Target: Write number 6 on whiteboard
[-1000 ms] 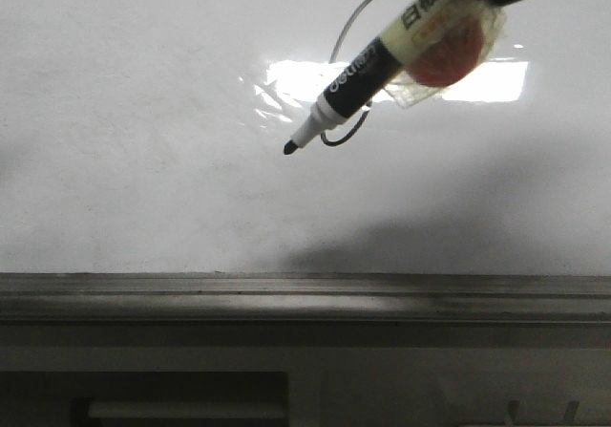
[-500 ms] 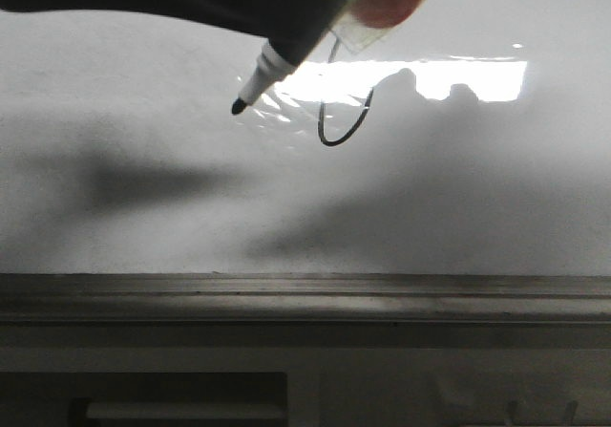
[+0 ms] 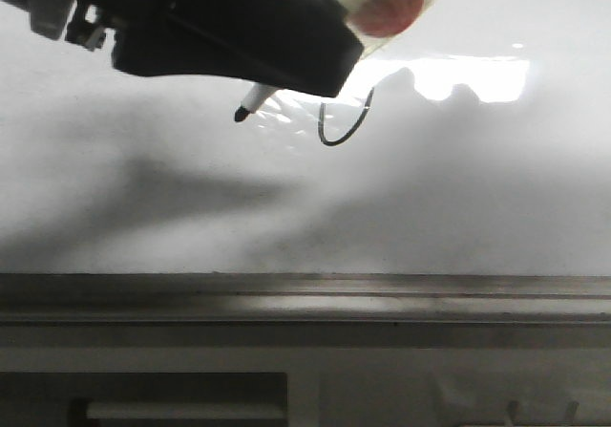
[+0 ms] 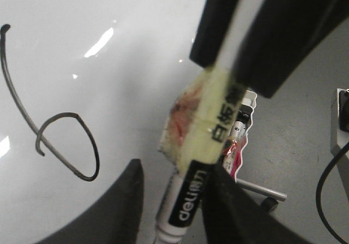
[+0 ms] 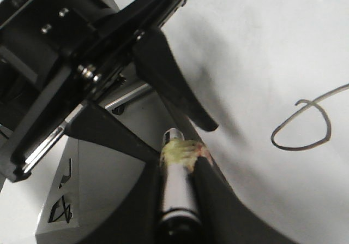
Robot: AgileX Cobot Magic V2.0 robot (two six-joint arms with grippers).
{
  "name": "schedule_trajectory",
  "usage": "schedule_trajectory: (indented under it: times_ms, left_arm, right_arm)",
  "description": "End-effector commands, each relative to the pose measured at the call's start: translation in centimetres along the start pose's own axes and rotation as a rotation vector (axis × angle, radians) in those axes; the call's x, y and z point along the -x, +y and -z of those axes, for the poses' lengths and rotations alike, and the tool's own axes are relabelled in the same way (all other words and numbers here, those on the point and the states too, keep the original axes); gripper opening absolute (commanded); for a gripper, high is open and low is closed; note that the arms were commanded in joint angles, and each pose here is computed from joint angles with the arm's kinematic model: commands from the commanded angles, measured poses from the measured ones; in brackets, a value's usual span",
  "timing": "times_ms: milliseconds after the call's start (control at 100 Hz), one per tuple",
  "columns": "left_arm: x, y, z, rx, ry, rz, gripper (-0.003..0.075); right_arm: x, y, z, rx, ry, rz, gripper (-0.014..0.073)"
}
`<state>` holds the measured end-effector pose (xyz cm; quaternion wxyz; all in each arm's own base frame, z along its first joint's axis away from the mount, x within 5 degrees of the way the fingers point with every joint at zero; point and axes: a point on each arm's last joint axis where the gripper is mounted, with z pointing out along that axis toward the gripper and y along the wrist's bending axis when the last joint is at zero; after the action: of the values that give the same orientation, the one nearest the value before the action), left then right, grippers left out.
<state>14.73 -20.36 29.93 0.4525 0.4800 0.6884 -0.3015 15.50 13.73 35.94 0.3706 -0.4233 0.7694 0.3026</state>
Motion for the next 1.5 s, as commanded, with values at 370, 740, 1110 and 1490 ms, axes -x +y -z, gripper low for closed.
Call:
schedule_trajectory:
  times_ms: [370, 740, 1110, 1490]
  left_arm:
    - [1.6, 0.0, 0.6, 0.028, -0.062, 0.002, -0.0020]
    - [0.1, 0.4, 6.6, 0.292, -0.267, 0.338, -0.0020]
    - [-2.7, 2.1, 5.5, 0.451, -0.202, 0.632, -0.0020]
    - [-1.6, 4.6, 1.7, 0.505, -0.133, 0.701, -0.0020]
  right_arm:
    - [1.1, 0.5, 0.8, 0.016, -0.052, 0.020, 0.0379]
    - [-1.7, -0.4, 5.2, -0.213, -0.148, -0.061, 0.0467]
    - [-5.1, -0.1, 5.3, -0.325, -0.229, -0.113, 0.0467]
    - [-5.2, 0.1, 5.2, -0.310, -0.218, -0.113, 0.0467]
